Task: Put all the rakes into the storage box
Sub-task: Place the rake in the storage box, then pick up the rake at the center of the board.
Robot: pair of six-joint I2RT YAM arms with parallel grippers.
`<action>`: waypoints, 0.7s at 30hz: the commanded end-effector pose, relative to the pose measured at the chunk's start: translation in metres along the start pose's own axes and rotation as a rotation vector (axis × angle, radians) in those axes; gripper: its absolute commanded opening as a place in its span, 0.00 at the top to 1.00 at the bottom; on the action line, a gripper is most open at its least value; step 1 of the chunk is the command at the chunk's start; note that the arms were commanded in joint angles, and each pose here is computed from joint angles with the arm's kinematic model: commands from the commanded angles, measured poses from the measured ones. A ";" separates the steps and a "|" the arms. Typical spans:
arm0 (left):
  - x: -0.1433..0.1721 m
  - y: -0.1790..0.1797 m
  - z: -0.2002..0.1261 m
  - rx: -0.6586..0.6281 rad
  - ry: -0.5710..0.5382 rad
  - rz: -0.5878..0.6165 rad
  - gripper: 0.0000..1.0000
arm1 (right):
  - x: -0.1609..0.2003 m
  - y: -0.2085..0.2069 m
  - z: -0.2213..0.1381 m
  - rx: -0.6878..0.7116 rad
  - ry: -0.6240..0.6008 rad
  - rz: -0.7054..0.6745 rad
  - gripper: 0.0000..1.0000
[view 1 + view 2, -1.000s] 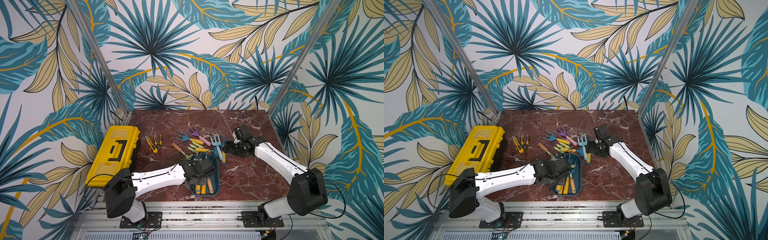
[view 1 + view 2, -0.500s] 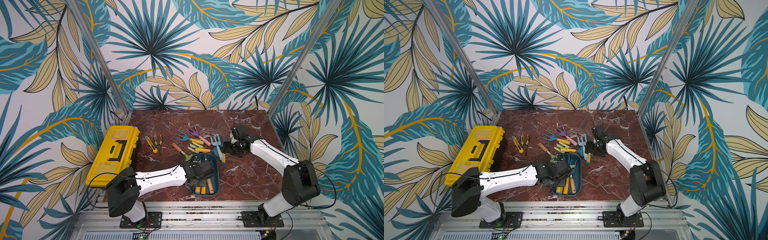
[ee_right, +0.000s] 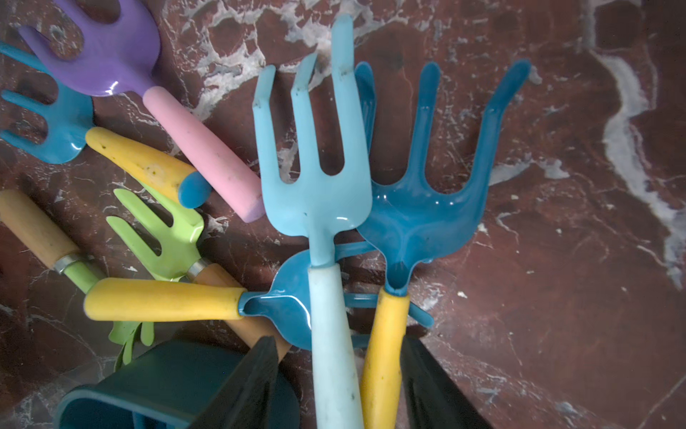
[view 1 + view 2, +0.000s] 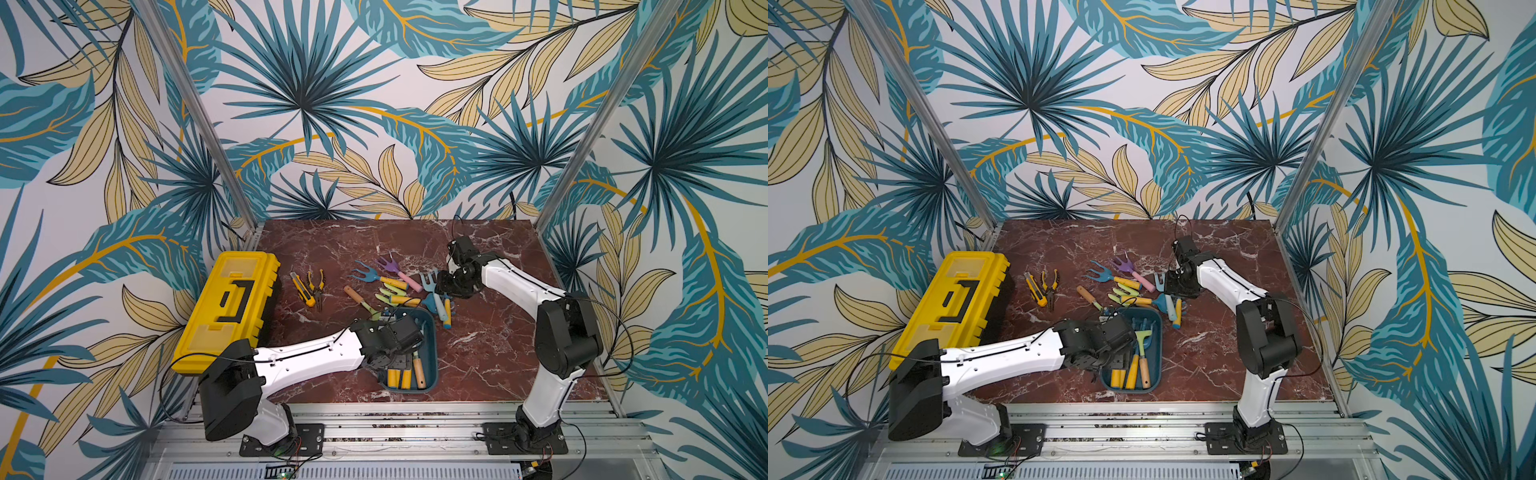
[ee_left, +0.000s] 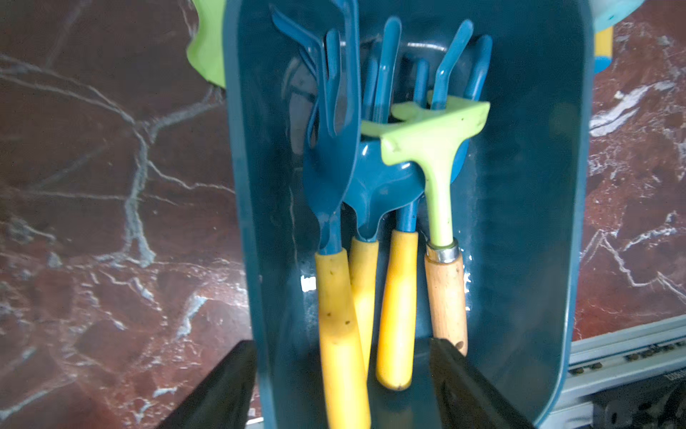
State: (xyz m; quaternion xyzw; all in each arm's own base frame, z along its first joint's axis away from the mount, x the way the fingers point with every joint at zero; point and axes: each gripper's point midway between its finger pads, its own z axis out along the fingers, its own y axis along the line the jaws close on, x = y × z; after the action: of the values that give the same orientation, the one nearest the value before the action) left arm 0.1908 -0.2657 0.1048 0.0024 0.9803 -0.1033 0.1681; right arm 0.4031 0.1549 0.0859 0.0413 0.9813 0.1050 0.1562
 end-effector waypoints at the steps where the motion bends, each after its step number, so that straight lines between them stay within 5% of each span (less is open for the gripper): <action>1: -0.010 0.026 -0.009 -0.024 -0.039 -0.007 0.10 | 0.012 -0.005 0.012 0.061 0.067 -0.050 0.45; 3: -0.015 0.035 -0.012 -0.015 -0.057 -0.022 0.00 | 0.013 -0.005 0.018 0.075 0.084 -0.063 0.45; 14: -0.043 0.098 -0.009 -0.054 -0.145 -0.134 0.00 | 0.024 -0.005 0.045 0.120 0.141 -0.083 0.56; 21: -0.064 0.125 -0.006 -0.078 -0.169 -0.205 0.00 | 0.020 -0.003 0.036 0.133 0.110 -0.073 0.77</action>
State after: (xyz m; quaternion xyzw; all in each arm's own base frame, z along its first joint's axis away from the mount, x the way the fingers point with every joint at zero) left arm 0.2474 -0.1456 0.1069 -0.1183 0.9632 -0.0777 0.2283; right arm 0.4008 0.1646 0.0380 0.0081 0.9935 0.0493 0.1021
